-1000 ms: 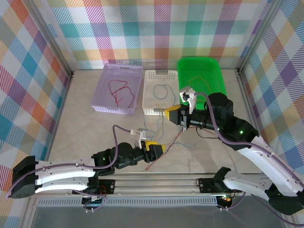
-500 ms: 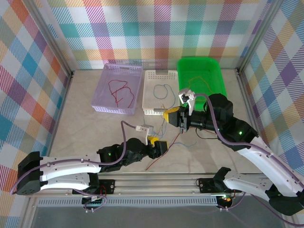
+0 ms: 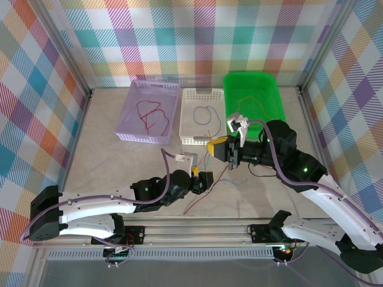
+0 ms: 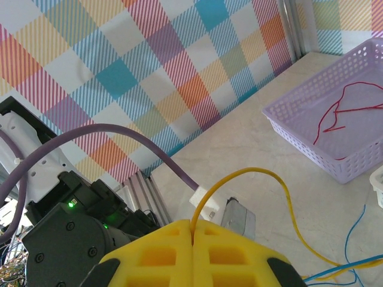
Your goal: Untangle the cables
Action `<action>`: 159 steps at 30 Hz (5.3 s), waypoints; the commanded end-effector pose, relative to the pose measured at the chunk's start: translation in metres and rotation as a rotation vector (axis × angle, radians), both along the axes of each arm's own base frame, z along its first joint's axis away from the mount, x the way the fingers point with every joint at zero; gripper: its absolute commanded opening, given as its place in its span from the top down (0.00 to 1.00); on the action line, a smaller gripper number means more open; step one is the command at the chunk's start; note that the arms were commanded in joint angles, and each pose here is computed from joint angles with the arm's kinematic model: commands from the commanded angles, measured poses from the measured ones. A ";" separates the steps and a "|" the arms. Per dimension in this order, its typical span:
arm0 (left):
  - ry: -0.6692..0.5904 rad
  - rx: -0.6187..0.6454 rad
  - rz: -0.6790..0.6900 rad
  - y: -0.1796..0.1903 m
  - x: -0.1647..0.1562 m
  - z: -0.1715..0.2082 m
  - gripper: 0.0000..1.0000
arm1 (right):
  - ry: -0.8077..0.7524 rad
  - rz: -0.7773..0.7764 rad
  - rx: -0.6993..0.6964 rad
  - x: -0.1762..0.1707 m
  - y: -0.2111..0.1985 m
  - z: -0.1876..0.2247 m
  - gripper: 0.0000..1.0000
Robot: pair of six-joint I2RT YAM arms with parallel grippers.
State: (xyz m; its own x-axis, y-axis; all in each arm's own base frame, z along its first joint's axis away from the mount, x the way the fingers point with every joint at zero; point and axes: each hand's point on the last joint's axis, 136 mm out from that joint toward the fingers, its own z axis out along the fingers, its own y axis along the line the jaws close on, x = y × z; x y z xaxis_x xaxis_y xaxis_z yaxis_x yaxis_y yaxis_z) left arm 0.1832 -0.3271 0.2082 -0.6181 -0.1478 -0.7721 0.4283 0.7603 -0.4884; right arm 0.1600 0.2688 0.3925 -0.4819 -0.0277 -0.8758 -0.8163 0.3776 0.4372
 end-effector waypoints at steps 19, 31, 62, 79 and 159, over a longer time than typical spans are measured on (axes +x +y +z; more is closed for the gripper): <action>-0.027 0.005 0.021 -0.008 0.005 0.011 0.87 | 0.001 -0.101 0.005 0.009 -0.014 -0.002 1.00; -0.020 -0.075 0.082 0.053 -0.008 0.010 1.00 | 0.066 -0.445 -0.077 0.064 -0.069 -0.017 1.00; -0.153 -0.190 0.474 0.298 -0.030 0.061 1.00 | 0.329 -1.044 -0.113 0.119 -0.215 -0.087 1.00; -0.189 -0.145 0.638 0.353 -0.031 0.071 1.00 | 0.244 -1.105 -0.071 0.110 -0.229 -0.044 1.00; -0.084 0.381 0.397 0.160 0.008 -0.006 1.00 | 0.063 -0.775 0.085 0.309 -0.167 0.128 1.00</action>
